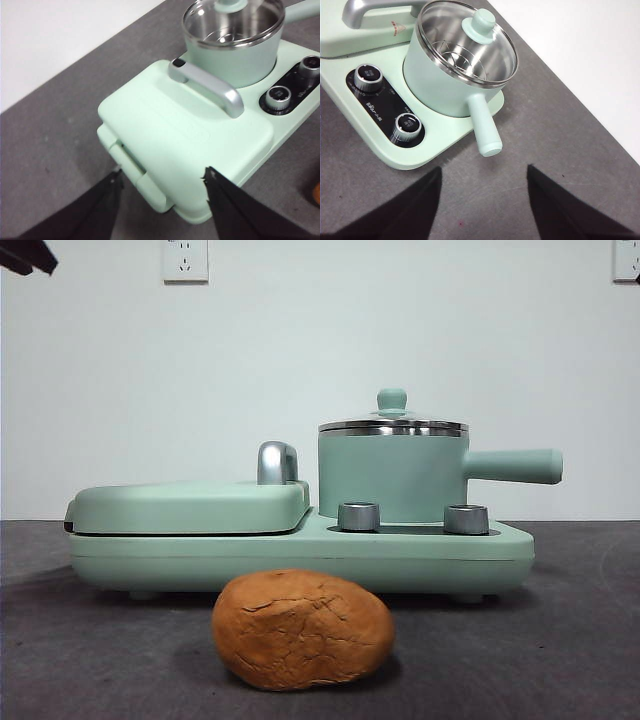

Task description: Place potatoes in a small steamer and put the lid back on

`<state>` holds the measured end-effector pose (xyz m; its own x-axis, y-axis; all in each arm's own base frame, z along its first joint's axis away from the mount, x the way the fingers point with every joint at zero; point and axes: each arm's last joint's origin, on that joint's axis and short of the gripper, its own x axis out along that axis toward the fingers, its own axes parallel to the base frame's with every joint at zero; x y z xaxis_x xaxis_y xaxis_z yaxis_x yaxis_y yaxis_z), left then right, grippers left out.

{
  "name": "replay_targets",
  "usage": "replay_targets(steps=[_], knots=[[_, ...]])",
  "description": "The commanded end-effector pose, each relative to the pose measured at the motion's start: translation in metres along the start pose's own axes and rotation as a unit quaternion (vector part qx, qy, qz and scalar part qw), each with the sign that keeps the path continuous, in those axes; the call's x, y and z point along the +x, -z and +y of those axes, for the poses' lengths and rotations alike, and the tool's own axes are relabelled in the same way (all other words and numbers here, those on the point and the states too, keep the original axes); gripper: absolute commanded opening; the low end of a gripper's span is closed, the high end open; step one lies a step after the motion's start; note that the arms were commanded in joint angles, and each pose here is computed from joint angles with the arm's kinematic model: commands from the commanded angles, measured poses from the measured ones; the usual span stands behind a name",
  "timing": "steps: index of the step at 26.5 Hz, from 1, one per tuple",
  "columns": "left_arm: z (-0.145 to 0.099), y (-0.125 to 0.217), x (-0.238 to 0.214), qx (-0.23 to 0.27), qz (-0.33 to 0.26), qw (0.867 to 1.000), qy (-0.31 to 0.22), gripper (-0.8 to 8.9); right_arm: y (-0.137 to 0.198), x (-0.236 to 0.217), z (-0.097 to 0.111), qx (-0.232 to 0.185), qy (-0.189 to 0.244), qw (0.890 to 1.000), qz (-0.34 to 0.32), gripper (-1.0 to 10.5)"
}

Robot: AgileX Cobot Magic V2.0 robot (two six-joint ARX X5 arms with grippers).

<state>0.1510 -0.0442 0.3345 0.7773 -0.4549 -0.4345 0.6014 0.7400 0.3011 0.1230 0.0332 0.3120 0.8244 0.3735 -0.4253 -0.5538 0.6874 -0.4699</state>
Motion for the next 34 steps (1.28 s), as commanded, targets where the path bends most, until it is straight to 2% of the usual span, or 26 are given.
replay_targets(steps=[1, 8, 13, 20, 34], knots=[[0.001, -0.011, -0.002, 0.014, -0.030, 0.999, 0.000, 2.88, -0.005, -0.003, -0.002, -0.003, 0.005, 1.000, -0.010, 2.9], [0.000, -0.028, 0.017, -0.043, -0.089, 0.995, 0.014, 2.88, -0.006, -0.003, -0.003, 0.051, 0.009, 0.999, -0.017, 2.9], [-0.003, -0.040, 0.049, -0.082, -0.121, 0.989, 0.038, 2.88, -0.007, -0.003, -0.004, 0.060, 0.010, 0.998, -0.018, 2.9], [-0.015, -0.049, 0.109, -0.093, -0.153, 0.981, 0.074, 2.88, -0.007, -0.003, -0.004, 0.064, 0.010, 0.998, -0.018, 2.9], [-0.045, -0.070, 0.213, -0.099, -0.132, 0.977, 0.135, 2.88, -0.007, -0.003, -0.004, 0.077, 0.010, 0.997, -0.018, 2.9]])
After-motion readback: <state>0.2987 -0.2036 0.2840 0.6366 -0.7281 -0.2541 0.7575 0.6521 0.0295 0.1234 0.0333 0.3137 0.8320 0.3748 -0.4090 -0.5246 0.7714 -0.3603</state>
